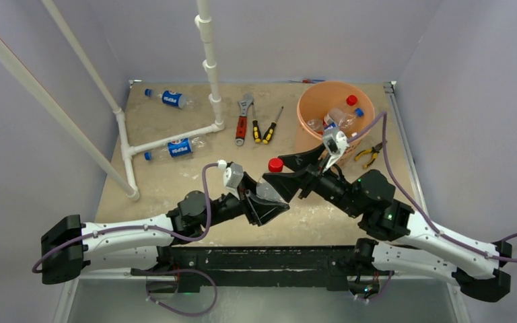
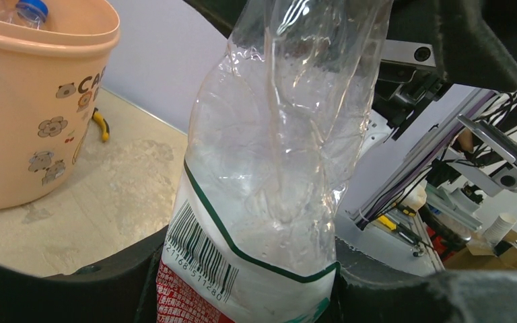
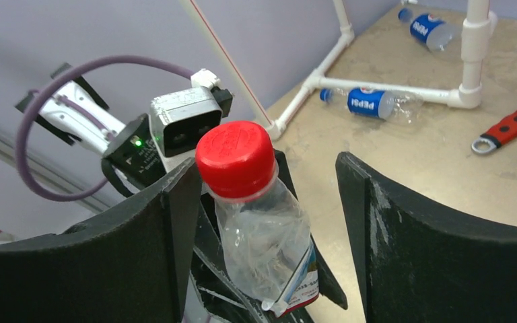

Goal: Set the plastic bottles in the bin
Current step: Place the plastic bottle in the trash bin.

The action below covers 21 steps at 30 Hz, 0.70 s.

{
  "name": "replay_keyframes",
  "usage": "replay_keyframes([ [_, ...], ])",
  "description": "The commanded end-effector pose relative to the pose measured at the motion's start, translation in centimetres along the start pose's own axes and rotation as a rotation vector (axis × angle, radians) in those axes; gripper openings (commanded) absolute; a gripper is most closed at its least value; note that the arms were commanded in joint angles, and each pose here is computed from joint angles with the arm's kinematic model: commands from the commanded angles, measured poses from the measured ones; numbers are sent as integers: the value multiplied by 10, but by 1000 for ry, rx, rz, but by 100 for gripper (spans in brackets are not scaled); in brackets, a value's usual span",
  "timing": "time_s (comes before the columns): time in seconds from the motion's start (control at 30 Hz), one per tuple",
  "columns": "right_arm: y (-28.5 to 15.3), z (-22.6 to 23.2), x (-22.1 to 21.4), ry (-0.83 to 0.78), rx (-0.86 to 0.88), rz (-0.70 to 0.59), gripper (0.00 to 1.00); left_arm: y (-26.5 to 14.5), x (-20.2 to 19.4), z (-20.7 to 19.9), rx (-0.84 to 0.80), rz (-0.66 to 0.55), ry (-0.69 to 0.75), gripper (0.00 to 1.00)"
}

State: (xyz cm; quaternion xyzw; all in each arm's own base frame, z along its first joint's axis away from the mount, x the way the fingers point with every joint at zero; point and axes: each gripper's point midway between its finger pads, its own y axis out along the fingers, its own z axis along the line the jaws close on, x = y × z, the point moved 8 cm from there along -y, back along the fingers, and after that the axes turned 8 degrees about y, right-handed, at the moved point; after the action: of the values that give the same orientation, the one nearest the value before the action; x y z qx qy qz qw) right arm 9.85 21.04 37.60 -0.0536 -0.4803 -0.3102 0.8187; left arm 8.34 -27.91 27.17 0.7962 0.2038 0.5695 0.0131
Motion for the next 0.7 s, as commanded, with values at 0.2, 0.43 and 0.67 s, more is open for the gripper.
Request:
replay_keyframes([
  [0.2,9,16,19,13,30,-25,57,-3,6,-6,-9,-11,-21,26],
  [0.43,6,17,21,20,27,-16,48,-5,7,-7,-10,-13,-18,26],
  [0.67,8,20,17,8,50,30,0,-5,9,-8,11,8,-24,40],
])
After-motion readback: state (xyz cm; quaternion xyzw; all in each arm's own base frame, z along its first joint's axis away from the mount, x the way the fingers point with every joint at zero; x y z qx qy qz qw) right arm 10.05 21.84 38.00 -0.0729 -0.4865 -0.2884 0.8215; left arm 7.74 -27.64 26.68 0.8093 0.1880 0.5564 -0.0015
